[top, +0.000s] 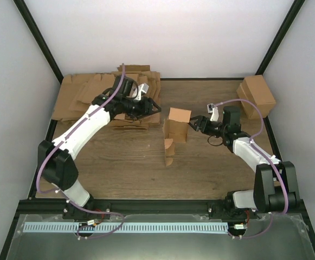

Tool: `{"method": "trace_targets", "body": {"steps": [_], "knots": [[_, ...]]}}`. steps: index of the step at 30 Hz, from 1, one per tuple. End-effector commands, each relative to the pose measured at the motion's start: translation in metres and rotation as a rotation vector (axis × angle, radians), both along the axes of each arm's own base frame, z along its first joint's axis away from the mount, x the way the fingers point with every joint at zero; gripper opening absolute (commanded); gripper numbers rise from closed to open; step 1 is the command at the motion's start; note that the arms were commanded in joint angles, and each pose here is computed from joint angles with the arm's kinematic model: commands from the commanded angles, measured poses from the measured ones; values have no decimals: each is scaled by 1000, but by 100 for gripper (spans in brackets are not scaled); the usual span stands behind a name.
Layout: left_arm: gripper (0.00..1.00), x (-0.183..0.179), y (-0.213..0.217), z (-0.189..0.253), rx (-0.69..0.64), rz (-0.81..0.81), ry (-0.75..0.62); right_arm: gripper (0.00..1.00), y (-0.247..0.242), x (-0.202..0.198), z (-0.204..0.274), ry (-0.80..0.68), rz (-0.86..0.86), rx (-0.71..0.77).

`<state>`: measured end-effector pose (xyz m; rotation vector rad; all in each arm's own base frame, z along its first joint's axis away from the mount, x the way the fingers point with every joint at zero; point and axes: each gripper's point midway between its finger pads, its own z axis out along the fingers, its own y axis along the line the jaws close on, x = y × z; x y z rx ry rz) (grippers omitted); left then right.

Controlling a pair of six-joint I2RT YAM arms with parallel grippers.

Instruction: Fold the paper box

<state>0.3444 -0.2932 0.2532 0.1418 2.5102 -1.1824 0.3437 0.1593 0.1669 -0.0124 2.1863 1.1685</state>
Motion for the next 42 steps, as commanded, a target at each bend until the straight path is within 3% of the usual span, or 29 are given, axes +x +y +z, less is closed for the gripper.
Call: {"method": "trace_targets", "body": {"steps": [1, 8, 22, 33, 42], "knots": [[47, 4, -17, -24, -46, -111, 39, 72, 3, -3, 2, 1, 27, -22], [47, 11, -33, -44, -94, -158, 80, 73, 3, -5, 5, -5, 28, -24], [30, 6, -53, -70, -94, -203, 127, 73, 3, -7, 10, -16, 31, -26], [31, 9, -50, -70, -79, -191, 110, 81, -24, -14, 23, -87, -85, -180], [32, 13, -47, -61, -74, -187, 86, 83, -47, -14, 73, -303, -202, -277]]}}
